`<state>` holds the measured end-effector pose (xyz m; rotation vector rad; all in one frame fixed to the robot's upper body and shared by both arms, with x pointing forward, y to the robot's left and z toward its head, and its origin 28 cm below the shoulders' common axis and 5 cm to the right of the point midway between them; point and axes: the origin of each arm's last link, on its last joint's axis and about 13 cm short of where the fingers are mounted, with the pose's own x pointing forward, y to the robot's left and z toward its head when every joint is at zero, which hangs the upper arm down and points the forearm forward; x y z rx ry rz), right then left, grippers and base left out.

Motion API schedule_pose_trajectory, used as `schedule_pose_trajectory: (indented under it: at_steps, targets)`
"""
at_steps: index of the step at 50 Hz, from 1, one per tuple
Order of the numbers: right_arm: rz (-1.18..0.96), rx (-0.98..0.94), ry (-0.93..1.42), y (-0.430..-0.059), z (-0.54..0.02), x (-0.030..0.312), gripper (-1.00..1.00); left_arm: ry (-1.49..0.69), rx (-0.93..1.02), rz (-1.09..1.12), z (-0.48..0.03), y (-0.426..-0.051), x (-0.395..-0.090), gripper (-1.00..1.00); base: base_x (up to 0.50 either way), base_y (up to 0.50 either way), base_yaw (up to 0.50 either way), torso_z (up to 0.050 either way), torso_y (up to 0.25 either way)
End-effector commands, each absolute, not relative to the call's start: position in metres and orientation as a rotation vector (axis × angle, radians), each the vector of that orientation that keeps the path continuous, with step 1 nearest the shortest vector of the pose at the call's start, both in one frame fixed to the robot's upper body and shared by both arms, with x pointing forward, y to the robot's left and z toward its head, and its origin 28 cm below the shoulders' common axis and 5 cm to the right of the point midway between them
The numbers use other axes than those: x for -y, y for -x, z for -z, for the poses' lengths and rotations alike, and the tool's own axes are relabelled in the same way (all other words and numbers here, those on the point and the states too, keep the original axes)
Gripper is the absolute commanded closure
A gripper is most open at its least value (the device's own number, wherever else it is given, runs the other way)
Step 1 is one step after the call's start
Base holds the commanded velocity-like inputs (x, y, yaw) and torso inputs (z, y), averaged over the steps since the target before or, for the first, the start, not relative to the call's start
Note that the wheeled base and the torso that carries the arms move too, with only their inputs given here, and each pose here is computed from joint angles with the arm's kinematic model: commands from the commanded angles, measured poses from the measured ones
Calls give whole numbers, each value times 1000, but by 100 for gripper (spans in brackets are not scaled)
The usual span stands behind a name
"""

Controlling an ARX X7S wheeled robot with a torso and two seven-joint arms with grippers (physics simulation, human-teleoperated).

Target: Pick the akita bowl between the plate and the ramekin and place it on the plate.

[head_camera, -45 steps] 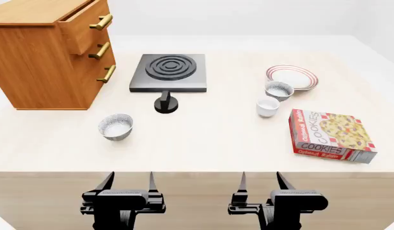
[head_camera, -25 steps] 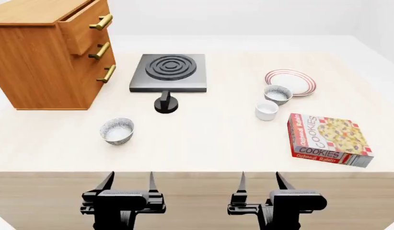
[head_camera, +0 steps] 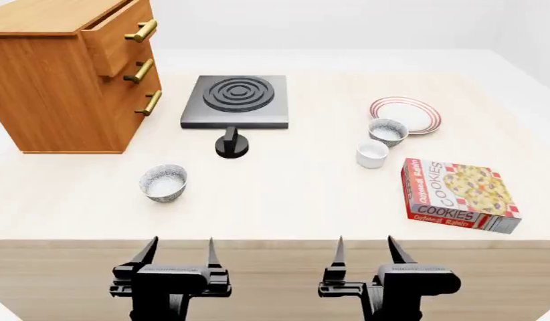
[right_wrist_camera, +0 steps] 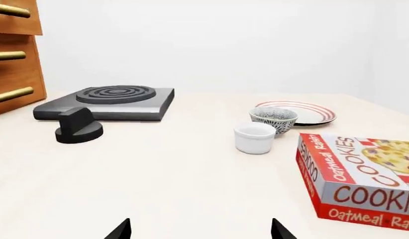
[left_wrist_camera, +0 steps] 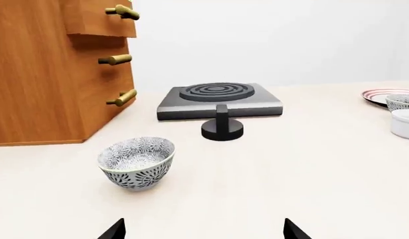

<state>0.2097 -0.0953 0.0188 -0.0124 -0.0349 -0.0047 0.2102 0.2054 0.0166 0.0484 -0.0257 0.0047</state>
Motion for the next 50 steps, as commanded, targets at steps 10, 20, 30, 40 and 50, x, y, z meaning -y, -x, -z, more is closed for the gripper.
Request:
schedule_pose_trajectory:
  at_steps: [10,20,30,40,50]
  targets:
    - [2,769,25,-165,-161,91,-100,-147,664,-89,-141,-159,-207,-100,0,0,0,0,0]
    - [-27,860,10,-153,-170,90,-100,-169,781,-105,-158,-144,-205,-100,0,0,0,0,0]
    - [-29,907,-34,-150,-173,91,-100,-155,792,-100,-159,-143,-204,-100,0,-243,0,0,0]
    - [-35,897,-33,-151,-171,90,-100,-149,765,-92,-154,-147,-203,-100,0,-500,0,0,0]
    - [-35,896,-35,-151,-171,90,-100,-151,763,-88,-153,-147,-203,-100,0,-500,0,0,0]
